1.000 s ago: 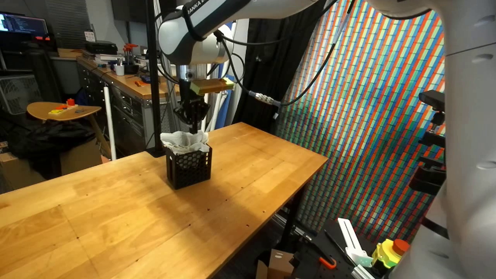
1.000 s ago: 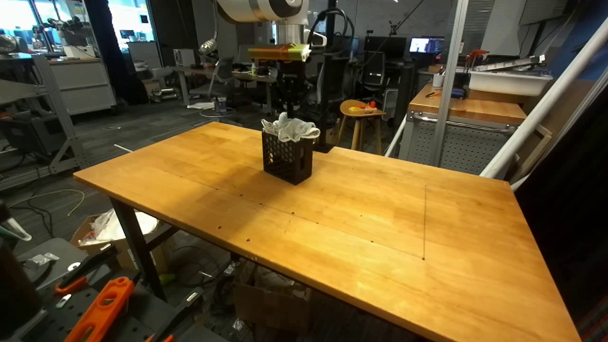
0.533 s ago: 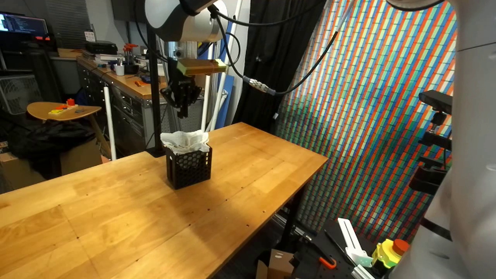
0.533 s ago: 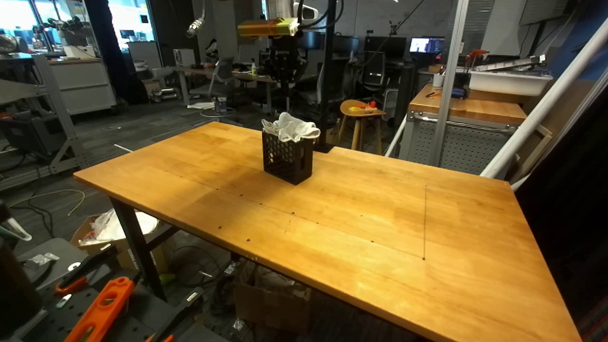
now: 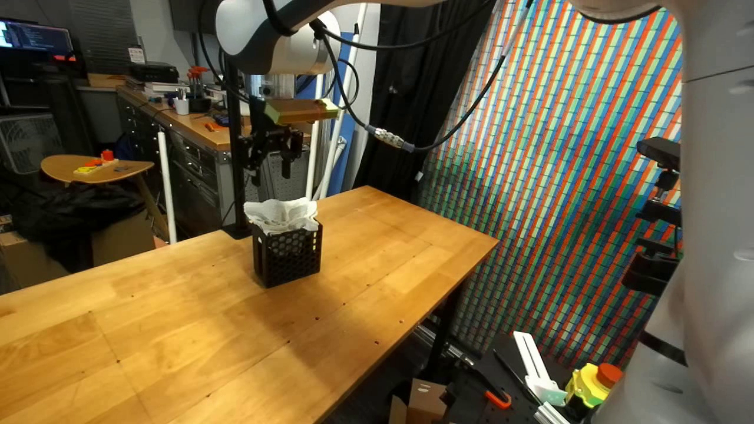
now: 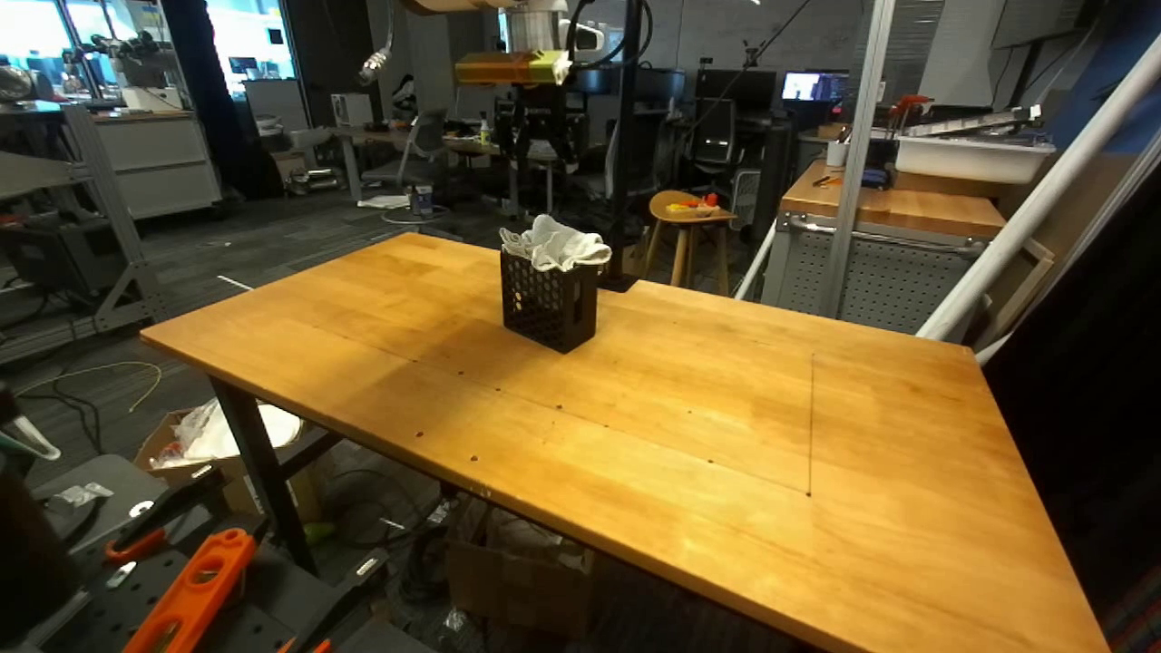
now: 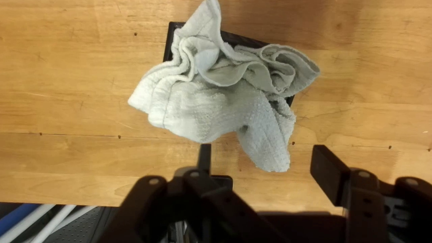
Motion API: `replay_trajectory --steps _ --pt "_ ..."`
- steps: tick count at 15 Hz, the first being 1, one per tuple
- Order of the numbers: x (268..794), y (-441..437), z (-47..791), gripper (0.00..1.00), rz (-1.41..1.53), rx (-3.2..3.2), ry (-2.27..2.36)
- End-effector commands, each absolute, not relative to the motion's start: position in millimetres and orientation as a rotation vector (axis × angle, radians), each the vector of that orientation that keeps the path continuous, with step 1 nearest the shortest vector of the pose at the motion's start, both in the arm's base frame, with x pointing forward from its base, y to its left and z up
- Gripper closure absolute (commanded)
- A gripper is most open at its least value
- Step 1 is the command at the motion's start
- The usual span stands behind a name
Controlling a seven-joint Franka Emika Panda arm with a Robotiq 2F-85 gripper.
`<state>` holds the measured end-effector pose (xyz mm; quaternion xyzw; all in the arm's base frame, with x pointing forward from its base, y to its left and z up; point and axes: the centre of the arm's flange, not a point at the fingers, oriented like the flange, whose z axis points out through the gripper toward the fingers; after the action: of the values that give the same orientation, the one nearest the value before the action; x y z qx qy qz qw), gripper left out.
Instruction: Put the towel in the black basket
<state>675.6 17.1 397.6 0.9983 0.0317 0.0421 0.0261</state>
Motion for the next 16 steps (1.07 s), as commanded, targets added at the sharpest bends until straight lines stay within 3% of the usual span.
replay_trajectory --steps 1,2,5,6,7,13,16 --pt "691.8 20.8 376.7 0.07 0.155 3.116 0.157" --pt "694.1 22.1 369.7 0.07 0.154 3.12 0.17" --pt "701.9 22.2 350.1 0.2 0.151 3.122 0.212" --pt "703.1 20.7 344.6 0.27 0.147 3.121 0.217" --pt "703.5 18.9 339.8 0.42 0.147 3.121 0.217" --pt "691.8 8.4 324.3 0.88 0.113 3.126 0.217" --pt "683.0 5.3 324.4 0.94 0.098 3.134 0.198"
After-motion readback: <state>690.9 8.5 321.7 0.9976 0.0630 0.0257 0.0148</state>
